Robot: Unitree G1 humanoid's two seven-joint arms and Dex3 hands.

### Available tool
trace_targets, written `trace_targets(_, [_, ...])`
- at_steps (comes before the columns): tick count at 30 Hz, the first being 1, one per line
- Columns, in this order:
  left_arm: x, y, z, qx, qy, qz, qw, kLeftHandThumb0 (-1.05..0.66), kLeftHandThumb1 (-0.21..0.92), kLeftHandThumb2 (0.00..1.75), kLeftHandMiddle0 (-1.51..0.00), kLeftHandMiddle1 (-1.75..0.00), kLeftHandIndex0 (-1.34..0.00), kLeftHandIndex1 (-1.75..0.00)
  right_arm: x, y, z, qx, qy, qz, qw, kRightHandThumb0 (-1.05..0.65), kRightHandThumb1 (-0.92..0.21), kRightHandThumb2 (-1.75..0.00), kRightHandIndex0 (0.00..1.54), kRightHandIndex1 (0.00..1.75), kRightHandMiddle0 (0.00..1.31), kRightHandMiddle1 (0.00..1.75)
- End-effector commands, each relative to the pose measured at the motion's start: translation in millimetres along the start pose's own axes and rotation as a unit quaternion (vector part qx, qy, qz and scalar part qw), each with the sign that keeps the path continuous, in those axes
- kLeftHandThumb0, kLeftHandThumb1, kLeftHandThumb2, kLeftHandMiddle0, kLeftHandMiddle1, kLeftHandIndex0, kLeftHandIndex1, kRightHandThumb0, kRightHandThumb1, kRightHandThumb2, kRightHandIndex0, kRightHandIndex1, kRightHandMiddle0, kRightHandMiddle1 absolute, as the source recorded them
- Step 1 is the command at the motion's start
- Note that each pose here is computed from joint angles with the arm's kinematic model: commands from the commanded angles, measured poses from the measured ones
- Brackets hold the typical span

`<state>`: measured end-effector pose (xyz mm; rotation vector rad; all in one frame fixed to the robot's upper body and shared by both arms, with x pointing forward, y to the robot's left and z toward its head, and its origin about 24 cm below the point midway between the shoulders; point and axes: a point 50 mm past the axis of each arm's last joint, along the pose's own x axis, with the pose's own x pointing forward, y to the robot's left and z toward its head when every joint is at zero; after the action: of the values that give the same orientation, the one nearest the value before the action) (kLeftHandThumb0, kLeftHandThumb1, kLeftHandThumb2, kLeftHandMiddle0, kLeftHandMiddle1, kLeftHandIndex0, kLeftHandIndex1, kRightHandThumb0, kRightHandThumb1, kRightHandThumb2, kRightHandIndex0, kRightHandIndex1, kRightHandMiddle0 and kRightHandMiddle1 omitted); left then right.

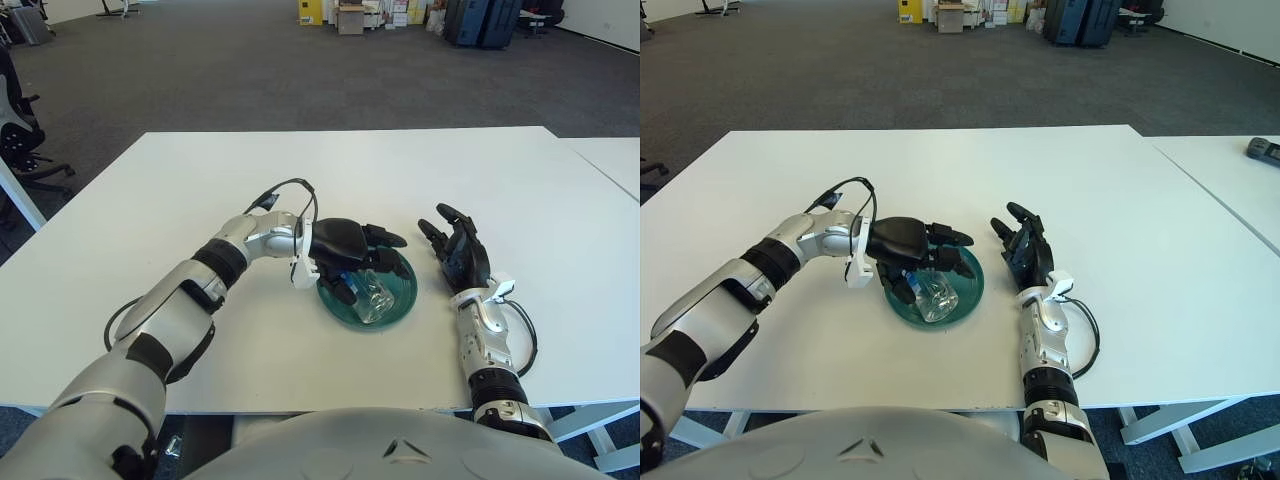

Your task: Put the bottle into the plate.

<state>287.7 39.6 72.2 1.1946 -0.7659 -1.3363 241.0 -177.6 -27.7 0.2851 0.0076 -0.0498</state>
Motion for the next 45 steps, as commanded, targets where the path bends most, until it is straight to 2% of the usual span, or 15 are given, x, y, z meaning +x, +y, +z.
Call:
trace_targets(1, [-6.6, 8.1, -4.7, -0.007, 0.019, 0.028, 0.999, -1.05, 0.92, 0.87, -0.1, -0.02, 0.0, -0.61, -21.7, -2.4, -25.3, 0.026, 0.051, -0.031, 0.998, -0.71, -0.92, -0.91, 0.35, 0.27, 0.0, 0.93])
trace_targets(4, [-9.4, 15.5, -6.1, -0.009, 0.026, 0.05, 0.998, -1.05, 0.92, 0.86, -0.1, -0.02, 0.0, -0.59, -22.0, -2.7, -26.4, 0.025, 0.054, -0.033, 0.998, -0.73, -0.92, -0.91, 0.34, 0.26, 0.0, 0.93])
trace_targets(9, [-25.0, 32.4, -11.0, -0.01, 0.063, 0.128, 0.99, -1.05, 0.92, 0.81, -0.13, -0.02, 0.0, -0.61, -20.9, -2.4, -27.1, 0.024, 0.054, -0.036, 0.998, -0.79, -0.92, -0.92, 0.4, 0.25, 0.01, 0.99])
trace_targets(15, [-31.9, 39.1, -13.4, 0.005, 0.093, 0.174, 0.98, -1.05, 0.92, 0.76, -0.16, -0.03, 0.0, -0.64, -20.7, -2.5, -27.0, 0.011, 0.052, -0.027, 0.998, -0.82, -0.92, -0.94, 0.45, 0.27, 0.0, 1.0])
trace_targets(21, [-39.4, 40.7, -18.9, -0.01, 0.12, 0.23, 0.966, -1.05, 0.92, 0.72, -0.22, -0.05, 0.0, -0.71, -20.8, -3.8, -27.1, -0.005, 0.054, -0.025, 0.998, -0.84, -0.92, -0.98, 0.47, 0.29, 0.0, 1.01])
trace_targets(24, [-49.9, 35.9, -30.5, -0.069, 0.157, 0.295, 0.94, -1.02, 0.92, 0.73, -0.32, -0.09, 0.0, -0.84, -20.9, -5.6, -27.7, -0.008, 0.057, -0.024, 0.998, -0.86, -0.92, -0.99, 0.47, 0.3, 0.0, 1.01])
trace_targets(27, [-55.3, 30.5, -35.1, -0.129, 0.179, 0.337, 0.915, -0.99, 0.92, 0.73, -0.4, -0.12, 0.0, -0.94, -20.6, -6.8, -27.7, -0.008, 0.058, -0.023, 0.998, -0.87, -0.92, -0.99, 0.46, 0.3, 0.0, 1.02])
trace_targets(30, [-67.0, 14.5, -44.4, -0.239, 0.204, 0.395, 0.863, -0.95, 0.92, 0.72, -0.45, -0.14, -0.01, -1.0, -20.2, -8.0, -27.7, -0.007, 0.058, -0.023, 0.998, -0.88, -0.92, -1.0, 0.47, 0.31, 0.0, 1.02])
trace_targets(33, [-73.1, 5.3, -49.7, -0.304, 0.211, 0.438, 0.819, -0.9, 0.92, 0.71, -0.47, -0.15, -0.02, -1.02, -19.9, -9.1, -27.6, -0.007, 0.057, -0.023, 0.998, -0.88, -0.92, -1.0, 0.48, 0.31, 0.0, 1.02])
trace_targets(35, [-78.6, -6.5, -55.0, -0.367, 0.212, 0.481, 0.767, -0.87, 0.92, 0.72, -0.48, -0.15, -0.02, -1.03, -20.1, -9.9, -27.5, -0.005, 0.057, -0.023, 0.998, -0.88, -0.92, -1.0, 0.48, 0.32, 0.0, 1.02])
trace_targets(37, [-85.1, -20.8, -59.7, -0.408, 0.218, 0.506, 0.727, -0.81, 0.92, 0.73, -0.46, -0.14, -0.01, -1.02, -20.2, -10.6, -27.4, -0.003, 0.057, -0.024, 0.998, -0.88, -0.92, -1.0, 0.49, 0.33, 0.0, 1.02])
trace_targets(38, [-87.8, -26.3, -61.2, -0.419, 0.222, 0.513, 0.716, -0.8, 0.92, 0.74, -0.45, -0.13, 0.0, -1.0, -20.2, -10.9, -27.4, -0.003, 0.057, -0.024, 0.998, -0.88, -0.92, -1.0, 0.49, 0.33, 0.0, 1.02])
trace_targets(45, [-98.8, -51.2, -60.9, -0.446, 0.256, 0.531, 0.673, -0.77, 0.92, 0.8, -0.34, -0.07, 0.0, -0.81, -20.0, -12.9, -28.3, 0.008, 0.065, -0.03, 0.997, -0.87, -0.92, -0.99, 0.46, 0.33, 0.0, 1.02])
